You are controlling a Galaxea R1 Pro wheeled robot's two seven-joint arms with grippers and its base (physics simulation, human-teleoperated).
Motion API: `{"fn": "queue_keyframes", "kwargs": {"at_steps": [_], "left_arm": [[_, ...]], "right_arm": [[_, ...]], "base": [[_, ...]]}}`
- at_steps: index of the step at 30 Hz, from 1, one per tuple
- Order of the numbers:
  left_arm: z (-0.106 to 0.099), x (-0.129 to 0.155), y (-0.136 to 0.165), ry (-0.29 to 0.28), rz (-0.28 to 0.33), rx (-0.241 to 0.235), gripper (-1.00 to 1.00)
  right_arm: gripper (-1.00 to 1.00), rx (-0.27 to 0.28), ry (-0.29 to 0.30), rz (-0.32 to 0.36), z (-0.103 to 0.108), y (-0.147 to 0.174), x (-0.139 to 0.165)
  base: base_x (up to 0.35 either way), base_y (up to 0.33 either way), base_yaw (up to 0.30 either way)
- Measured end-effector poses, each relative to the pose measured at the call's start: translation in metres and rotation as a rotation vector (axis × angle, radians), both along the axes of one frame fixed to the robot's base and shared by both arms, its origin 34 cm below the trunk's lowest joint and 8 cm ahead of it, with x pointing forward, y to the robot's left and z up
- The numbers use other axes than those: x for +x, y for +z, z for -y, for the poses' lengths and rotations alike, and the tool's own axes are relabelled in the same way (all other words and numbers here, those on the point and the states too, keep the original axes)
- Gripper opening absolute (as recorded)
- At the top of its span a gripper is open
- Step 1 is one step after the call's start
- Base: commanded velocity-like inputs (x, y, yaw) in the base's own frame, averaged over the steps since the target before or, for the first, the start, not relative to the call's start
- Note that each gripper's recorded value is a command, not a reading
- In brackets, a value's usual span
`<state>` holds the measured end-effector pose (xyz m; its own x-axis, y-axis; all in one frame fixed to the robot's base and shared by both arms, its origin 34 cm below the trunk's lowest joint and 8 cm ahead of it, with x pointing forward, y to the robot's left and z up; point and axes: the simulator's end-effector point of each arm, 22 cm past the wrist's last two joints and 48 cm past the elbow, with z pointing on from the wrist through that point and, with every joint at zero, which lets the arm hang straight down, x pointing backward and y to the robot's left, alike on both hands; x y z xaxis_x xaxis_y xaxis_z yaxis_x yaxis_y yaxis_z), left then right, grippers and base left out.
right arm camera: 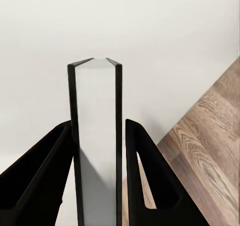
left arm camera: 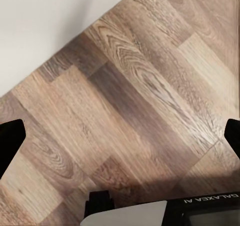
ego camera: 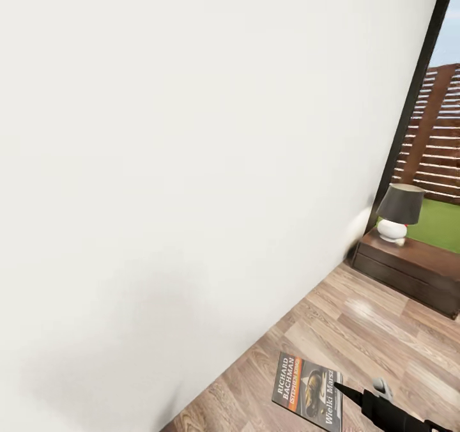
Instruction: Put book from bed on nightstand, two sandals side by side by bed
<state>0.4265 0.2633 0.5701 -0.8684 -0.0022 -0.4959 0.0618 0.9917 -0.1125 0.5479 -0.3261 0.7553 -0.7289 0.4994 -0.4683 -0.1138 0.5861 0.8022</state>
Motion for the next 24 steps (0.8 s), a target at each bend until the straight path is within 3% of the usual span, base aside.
{"fn": "queue_keyframes", "kwargs": {"at_steps": [8,24], "left_arm": [[0.0003,-0.0001,0.0000,-0.001,0.000,0.000,1.00],[0.0005,-0.0002,-0.0001,-0.002,-0.001,0.000,1.00]], "right_arm": [[-1.00,0.000,0.000,0.000,0.0001,0.0002,0.0001],[-1.00,-0.001,0.002,-0.001,-0.0001,-0.0004,-0.0004]], "base": [[0.179,0.000,-0.261],[0.008,0.000,-0.261]]}}
